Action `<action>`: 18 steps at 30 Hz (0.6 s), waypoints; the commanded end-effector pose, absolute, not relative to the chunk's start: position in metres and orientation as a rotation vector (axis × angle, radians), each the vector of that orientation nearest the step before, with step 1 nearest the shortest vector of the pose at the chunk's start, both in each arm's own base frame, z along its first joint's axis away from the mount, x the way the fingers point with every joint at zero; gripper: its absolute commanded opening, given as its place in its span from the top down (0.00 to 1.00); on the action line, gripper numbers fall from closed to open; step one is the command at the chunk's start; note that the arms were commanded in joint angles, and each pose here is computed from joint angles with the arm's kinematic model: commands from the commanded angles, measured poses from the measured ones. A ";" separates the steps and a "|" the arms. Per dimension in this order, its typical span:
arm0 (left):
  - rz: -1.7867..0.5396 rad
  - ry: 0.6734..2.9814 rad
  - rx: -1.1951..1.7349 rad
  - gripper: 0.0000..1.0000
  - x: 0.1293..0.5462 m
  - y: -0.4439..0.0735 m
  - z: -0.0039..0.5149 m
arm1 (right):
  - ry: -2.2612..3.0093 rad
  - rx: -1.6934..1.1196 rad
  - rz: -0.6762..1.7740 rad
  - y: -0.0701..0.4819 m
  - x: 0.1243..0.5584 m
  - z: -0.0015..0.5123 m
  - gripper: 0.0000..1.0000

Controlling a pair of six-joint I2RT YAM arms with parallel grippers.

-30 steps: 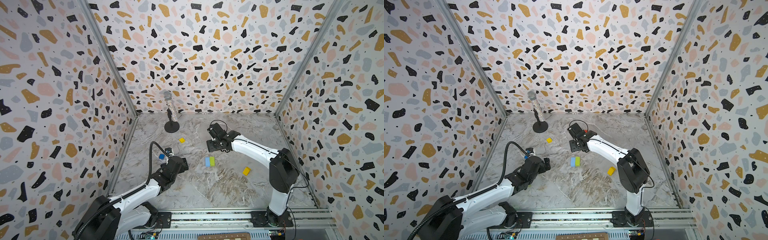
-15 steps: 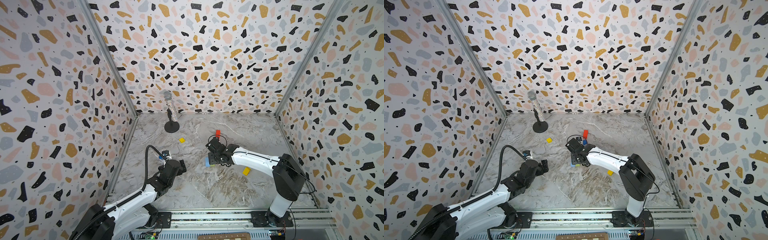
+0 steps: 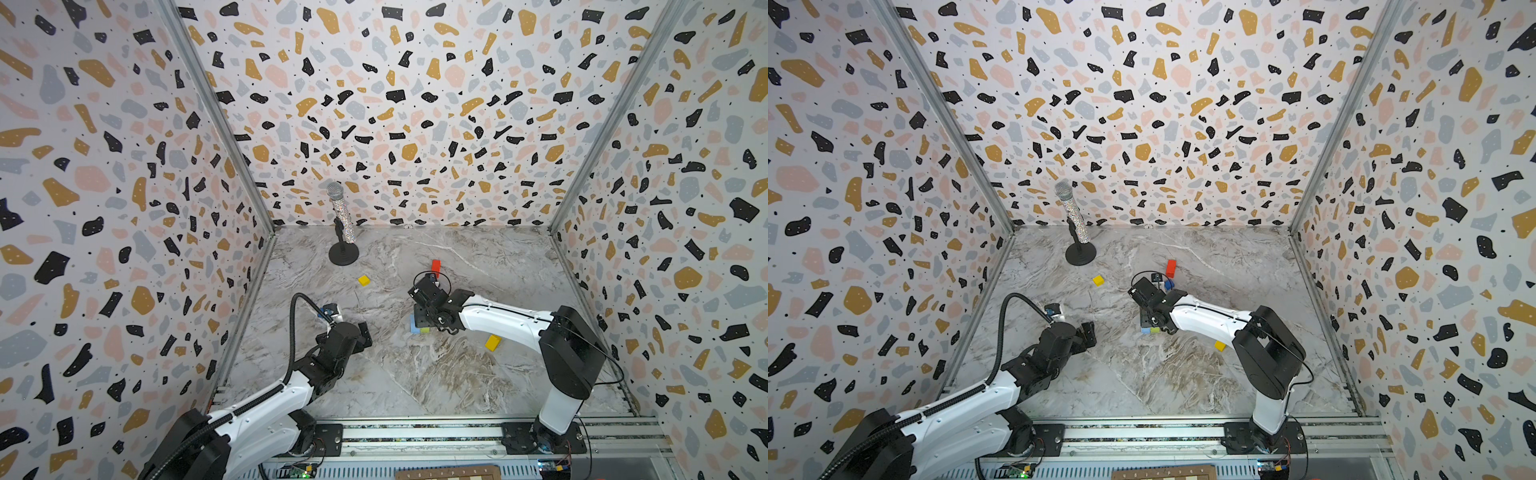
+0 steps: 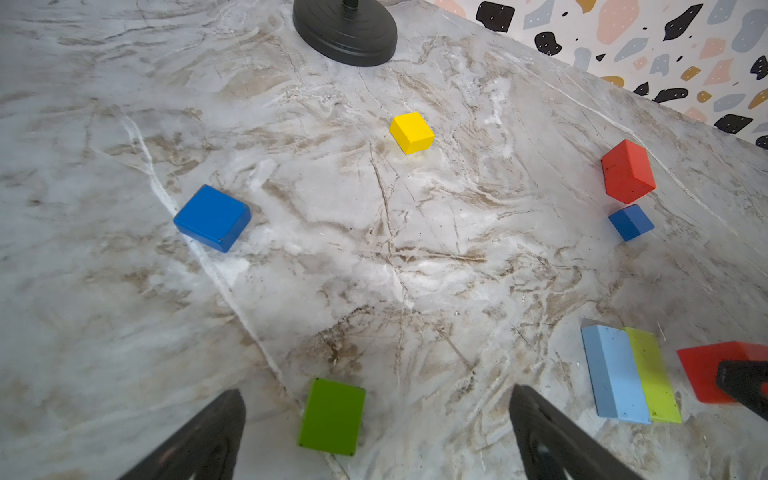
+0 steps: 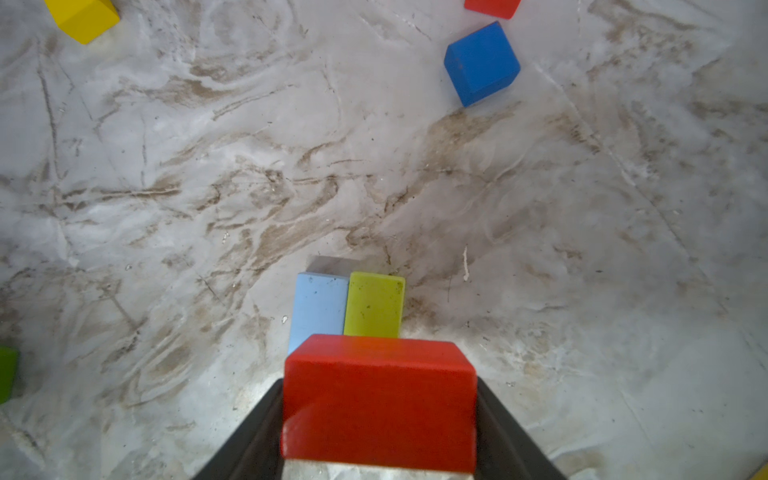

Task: Build the wood block tower
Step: 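Carry the red brick toward the robot above the light blue and lime bricks, then lower the red brick across the tops of the light blue and lime bricks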

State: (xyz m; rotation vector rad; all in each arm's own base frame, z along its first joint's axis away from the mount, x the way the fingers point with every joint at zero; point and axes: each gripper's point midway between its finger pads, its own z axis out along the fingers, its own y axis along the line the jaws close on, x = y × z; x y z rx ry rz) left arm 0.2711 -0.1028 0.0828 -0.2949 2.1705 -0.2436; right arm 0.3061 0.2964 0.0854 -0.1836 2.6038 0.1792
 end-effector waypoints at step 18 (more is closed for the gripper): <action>-0.215 2.127 -0.314 0.00 0.273 -0.095 0.090 | 2.597 -0.193 0.189 0.319 0.324 0.080 0.49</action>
